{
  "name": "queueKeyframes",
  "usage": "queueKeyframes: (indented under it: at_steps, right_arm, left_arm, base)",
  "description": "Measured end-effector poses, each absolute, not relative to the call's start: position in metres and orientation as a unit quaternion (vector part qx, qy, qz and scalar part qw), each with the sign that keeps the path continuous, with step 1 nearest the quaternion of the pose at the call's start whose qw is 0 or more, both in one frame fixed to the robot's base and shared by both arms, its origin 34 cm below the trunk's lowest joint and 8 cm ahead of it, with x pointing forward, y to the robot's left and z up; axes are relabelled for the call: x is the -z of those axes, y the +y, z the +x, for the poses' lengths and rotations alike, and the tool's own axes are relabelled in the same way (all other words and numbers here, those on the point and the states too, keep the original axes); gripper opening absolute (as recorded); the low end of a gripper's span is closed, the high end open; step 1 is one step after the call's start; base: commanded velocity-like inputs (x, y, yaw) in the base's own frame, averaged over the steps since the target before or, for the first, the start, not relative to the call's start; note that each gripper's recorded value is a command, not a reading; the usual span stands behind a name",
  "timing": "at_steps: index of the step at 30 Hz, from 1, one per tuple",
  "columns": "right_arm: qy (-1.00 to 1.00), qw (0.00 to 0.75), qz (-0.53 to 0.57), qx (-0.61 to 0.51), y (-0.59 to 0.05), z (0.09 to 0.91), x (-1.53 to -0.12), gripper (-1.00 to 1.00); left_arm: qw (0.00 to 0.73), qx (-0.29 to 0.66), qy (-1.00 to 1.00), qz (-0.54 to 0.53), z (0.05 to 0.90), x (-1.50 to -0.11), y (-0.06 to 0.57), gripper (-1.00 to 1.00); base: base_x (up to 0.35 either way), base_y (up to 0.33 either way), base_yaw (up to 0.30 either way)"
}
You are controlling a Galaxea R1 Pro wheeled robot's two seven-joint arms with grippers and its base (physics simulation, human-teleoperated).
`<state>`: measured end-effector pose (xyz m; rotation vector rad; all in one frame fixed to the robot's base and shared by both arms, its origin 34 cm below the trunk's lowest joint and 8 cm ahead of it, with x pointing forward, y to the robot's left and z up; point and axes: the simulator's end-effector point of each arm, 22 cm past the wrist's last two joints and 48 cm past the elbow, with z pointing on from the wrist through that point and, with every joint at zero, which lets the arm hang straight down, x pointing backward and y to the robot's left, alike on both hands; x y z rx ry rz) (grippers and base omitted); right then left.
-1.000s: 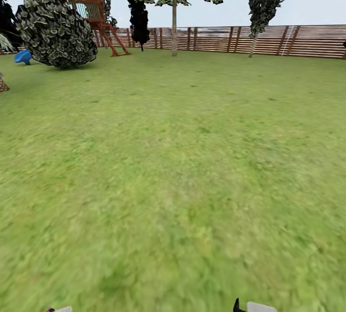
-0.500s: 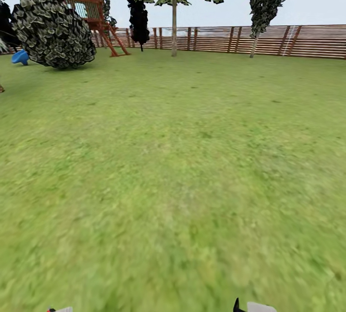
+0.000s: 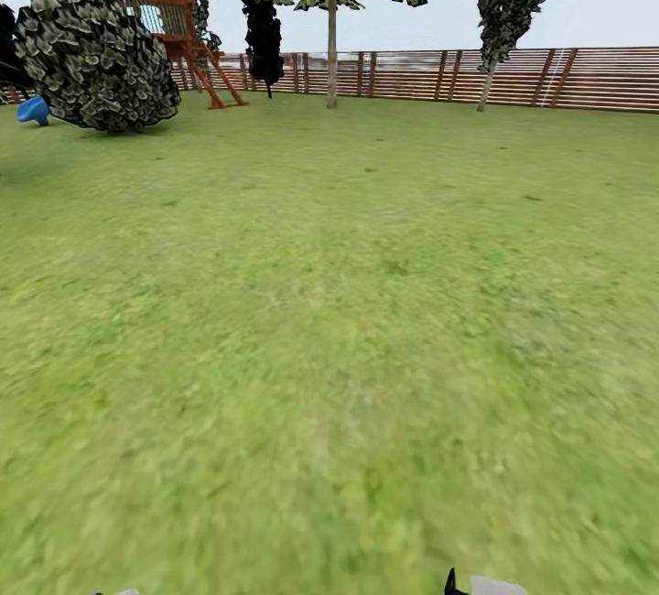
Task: In the garden, pick up the pesticide atomizer on the floor and spray pesticide onto both trees until each tree trunk is fully covered.
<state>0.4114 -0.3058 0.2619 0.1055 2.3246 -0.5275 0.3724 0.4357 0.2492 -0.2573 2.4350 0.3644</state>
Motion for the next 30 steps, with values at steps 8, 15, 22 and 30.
queueKeyframes:
  at_steps: [8,15,22,30]
  right_arm:
    - [0.906,0.369,0.041,0.205,-0.3054,0.4114,-0.2619,1.00]
    - [0.906,0.369,0.041,0.205,-0.3055,0.4115,-0.2619,1.00]
    - [0.906,0.369,0.041,0.205,-0.3054,0.4115,-0.2619,1.00]
    - [0.906,0.369,0.041,0.205,-0.3055,0.4114,-0.2619,1.00]
  left_arm:
    - [0.325,-0.140,0.930,-0.098,0.3712,-0.2487,0.4358,-1.00]
    - [0.325,-0.144,0.929,-0.101,0.3709,-0.2495,0.4386,-1.00]
    - [0.324,-0.143,0.930,-0.100,0.3701,-0.2486,0.4370,-1.00]
    - [0.324,-0.143,0.930,-0.099,0.3700,-0.2486,0.4369,-1.00]
  base:
    - [0.338,0.000,0.000]
    - [0.339,0.000,0.000]
    - [0.338,0.000,0.000]
    - [0.339,0.000,0.000]
